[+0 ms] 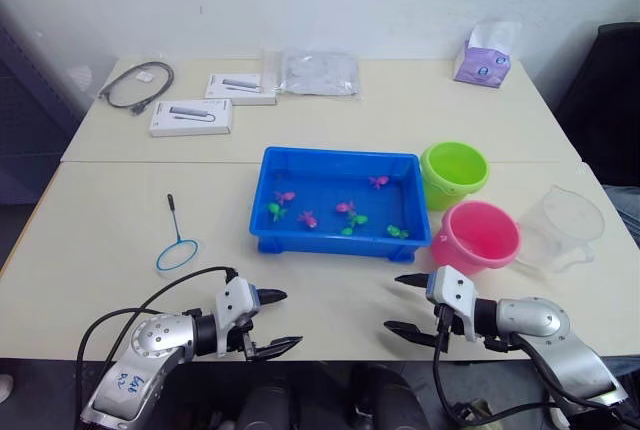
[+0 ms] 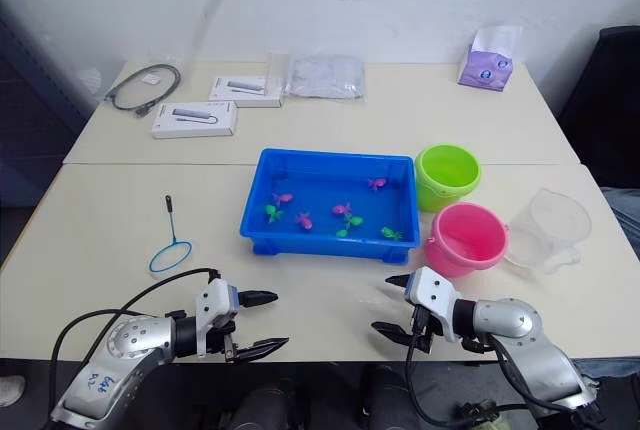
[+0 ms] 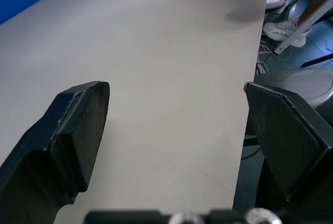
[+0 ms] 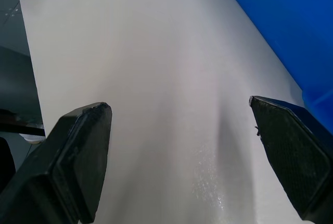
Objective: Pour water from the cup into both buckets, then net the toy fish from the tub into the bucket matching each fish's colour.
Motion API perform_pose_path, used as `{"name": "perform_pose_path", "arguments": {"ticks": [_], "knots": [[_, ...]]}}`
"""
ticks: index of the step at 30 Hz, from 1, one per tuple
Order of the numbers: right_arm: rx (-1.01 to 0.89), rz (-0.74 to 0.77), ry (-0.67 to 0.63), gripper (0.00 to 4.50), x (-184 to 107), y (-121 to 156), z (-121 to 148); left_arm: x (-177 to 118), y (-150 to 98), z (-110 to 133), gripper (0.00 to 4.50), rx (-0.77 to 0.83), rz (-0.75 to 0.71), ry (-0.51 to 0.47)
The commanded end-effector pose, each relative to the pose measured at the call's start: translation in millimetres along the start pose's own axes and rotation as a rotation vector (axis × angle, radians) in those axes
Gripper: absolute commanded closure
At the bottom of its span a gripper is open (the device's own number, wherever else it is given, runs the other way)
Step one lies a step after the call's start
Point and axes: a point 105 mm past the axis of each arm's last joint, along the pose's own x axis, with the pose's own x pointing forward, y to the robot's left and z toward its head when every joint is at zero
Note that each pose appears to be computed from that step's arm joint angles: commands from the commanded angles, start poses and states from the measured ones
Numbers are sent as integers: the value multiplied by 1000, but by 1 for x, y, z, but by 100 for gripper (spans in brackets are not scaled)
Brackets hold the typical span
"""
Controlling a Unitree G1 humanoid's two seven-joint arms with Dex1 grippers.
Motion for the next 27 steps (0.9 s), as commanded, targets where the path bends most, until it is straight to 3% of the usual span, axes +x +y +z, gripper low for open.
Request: {"name": "perform_pose_path", "arguments": {"ticks": [1, 9, 17, 21, 27], "knots": [[-19, 0, -8, 0, -2, -1, 5, 1, -8, 5, 5, 12, -35, -16], [-42, -68, -28, 0, -7, -3, 14, 3, -6, 11, 5, -14, -46, -30], [190, -307, -153, 0, -55, 5, 43, -10, 1, 94, 5, -4, -277, -171], [310, -513, -166, 0, -92, 7, 38, -18, 7, 145, 5, 45, -381, -238], [458, -764, -177, 0, -138, -1, 23, -19, 20, 183, 5, 116, -419, -272]]}}
